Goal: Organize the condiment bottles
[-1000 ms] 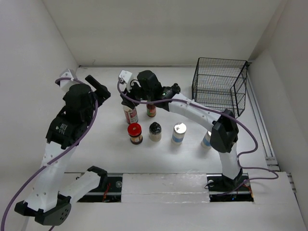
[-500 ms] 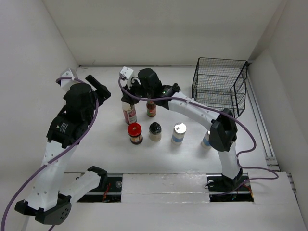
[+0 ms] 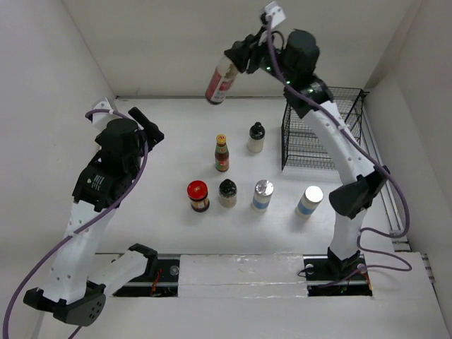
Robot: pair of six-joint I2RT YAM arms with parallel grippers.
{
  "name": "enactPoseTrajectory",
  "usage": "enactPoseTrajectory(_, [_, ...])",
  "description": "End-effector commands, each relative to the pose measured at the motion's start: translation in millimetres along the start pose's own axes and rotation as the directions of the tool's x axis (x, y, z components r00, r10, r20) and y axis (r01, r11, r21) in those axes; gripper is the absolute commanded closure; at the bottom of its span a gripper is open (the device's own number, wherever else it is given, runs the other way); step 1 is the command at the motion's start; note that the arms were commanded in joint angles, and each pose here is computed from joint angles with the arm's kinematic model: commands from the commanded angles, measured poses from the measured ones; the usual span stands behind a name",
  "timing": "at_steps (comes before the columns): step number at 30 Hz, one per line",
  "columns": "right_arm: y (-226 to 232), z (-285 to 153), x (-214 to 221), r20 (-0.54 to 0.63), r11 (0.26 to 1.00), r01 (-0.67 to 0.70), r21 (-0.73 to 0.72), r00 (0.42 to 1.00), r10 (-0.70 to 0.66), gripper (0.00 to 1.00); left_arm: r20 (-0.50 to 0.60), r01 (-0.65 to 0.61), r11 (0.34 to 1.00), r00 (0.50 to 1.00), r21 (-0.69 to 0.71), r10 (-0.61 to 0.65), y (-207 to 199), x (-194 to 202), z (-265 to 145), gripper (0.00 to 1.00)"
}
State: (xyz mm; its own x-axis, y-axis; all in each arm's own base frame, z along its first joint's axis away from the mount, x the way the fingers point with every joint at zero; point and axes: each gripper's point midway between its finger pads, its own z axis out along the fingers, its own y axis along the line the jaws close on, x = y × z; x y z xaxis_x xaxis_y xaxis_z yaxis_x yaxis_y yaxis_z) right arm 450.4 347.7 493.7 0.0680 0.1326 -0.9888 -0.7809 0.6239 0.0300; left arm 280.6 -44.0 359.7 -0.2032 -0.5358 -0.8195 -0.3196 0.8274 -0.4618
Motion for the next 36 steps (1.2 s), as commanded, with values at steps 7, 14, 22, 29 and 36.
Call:
enactPoseTrajectory(7, [-102.9, -92.5, -140.0, 0.263, 0.952, 0.080, 0.297, 0.951, -0.162, 1.00, 0.070, 0.016, 0.999, 0.997, 0.031, -0.018, -14.0, -22.5, 2.7, 0.28])
enactPoseTrajectory(14, [-164.0, -135.2, -139.6, 0.208, 0.893, 0.092, 0.441, 0.957, -0.202, 1.00, 0.044, 0.005, 0.999, 0.999, 0.034, -0.006, -19.2, -15.0, 11.6, 0.29])
enactPoseTrajectory(22, [-217.4, -159.9, -104.3, 0.099, 0.831, 0.126, 0.541, 0.972, -0.212, 1.00, 0.027, 0.001, 0.999, 1.000, 0.044, -0.002, -27.7, -12.8, 19.1, 0.29])
enactPoseTrajectory(29, [-250.8, -167.0, -90.9, 0.052, 0.796, 0.171, 0.581, 0.968, -0.246, 1.00, 0.032, 0.004, 0.999, 0.999, 0.048, -0.006, -35.3, -15.6, 25.8, 0.29])
enactPoseTrajectory(36, [-279.9, -164.9, -35.7, -0.027, 0.783, 0.167, 0.599, 0.982, -0.188, 1.00, 0.014, -0.005, 0.999, 1.000, 0.045, 0.004, -38.8, -9.2, 34.7, 0.29])
